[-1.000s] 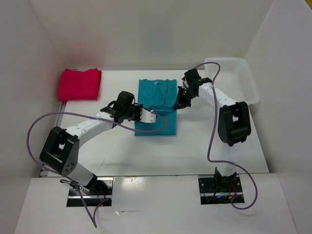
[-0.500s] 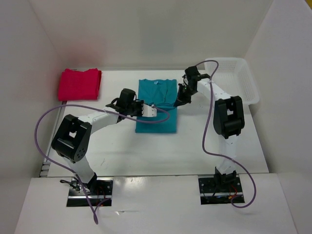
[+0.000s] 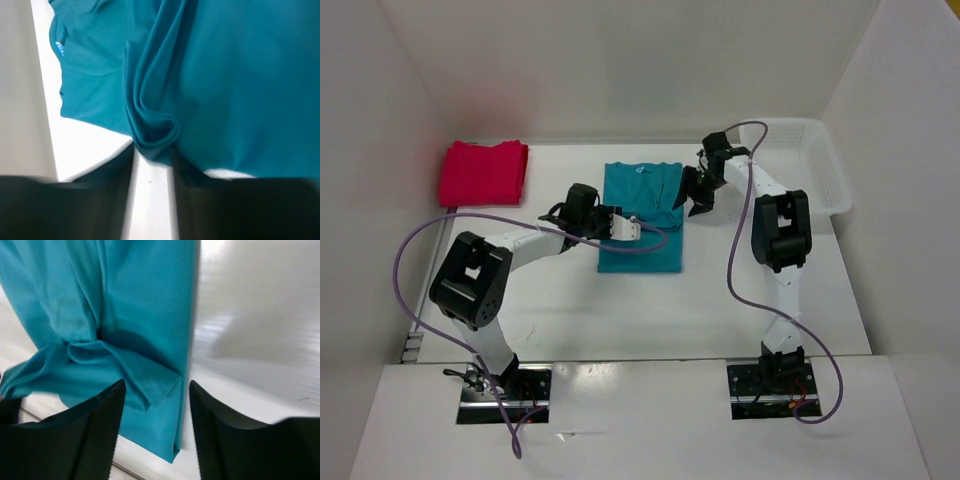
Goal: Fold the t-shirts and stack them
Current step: Fold the folded rectangular tshirt in 1/3 of the way, then grab one side of the 2/3 rectangular tshirt with both arms, then fold the long partially folded tshirt into a neat square
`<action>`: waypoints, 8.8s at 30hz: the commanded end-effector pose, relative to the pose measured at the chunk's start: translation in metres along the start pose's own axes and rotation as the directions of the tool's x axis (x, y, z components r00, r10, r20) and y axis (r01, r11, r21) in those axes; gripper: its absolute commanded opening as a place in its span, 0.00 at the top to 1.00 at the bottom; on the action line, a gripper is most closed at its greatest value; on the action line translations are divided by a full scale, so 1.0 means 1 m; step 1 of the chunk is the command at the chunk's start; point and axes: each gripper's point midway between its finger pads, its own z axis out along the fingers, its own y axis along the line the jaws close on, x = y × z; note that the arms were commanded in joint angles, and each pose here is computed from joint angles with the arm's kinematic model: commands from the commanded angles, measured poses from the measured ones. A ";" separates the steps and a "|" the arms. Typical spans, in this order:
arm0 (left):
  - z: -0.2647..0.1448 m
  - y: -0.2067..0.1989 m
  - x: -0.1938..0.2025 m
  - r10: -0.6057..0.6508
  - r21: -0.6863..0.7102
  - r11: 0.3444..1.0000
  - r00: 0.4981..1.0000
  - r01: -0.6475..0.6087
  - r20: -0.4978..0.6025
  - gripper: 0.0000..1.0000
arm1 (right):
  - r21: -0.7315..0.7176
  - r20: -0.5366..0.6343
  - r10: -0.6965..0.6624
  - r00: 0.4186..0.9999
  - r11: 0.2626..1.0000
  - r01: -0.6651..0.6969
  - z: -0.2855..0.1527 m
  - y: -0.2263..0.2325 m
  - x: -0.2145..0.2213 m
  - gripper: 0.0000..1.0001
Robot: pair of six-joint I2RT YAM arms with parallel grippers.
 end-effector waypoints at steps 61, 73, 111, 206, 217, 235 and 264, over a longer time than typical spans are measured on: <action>-0.066 -0.101 -0.012 0.348 0.280 0.894 0.936 -0.348 0.052 0.01 | 0.051 0.021 -0.160 0.987 0.986 0.159 -0.056 0.031 0.101 0.36; -0.049 -0.119 -0.004 0.282 0.292 0.915 0.959 -0.278 0.029 0.01 | -0.023 -0.082 -0.110 0.991 0.994 0.108 -0.022 0.027 0.150 0.30; -0.027 -0.125 0.003 0.189 0.280 0.945 0.981 -0.170 -0.043 0.68 | 0.129 -0.135 -0.025 0.990 0.991 0.043 0.019 -0.021 0.160 0.49; -0.051 0.040 -0.047 -0.678 -0.005 0.735 0.734 0.679 -0.038 1.00 | -0.052 -0.050 -0.001 0.999 0.999 -0.002 -0.100 0.018 0.099 1.00; -0.030 0.066 -0.050 -0.690 -0.042 0.723 0.724 0.690 0.022 0.90 | -0.078 0.018 0.071 0.997 0.995 -0.069 -0.092 0.010 0.064 1.00; 0.054 0.116 -0.030 -0.689 -0.120 0.708 0.718 0.696 0.099 0.21 | -0.025 0.319 0.194 0.928 0.980 -0.197 -0.061 -0.026 -0.061 0.45; 0.020 -0.051 -0.019 -0.898 0.239 0.268 0.332 0.933 -0.290 0.05 | 0.004 0.027 0.147 0.989 0.989 -0.148 -0.019 -0.031 0.122 0.32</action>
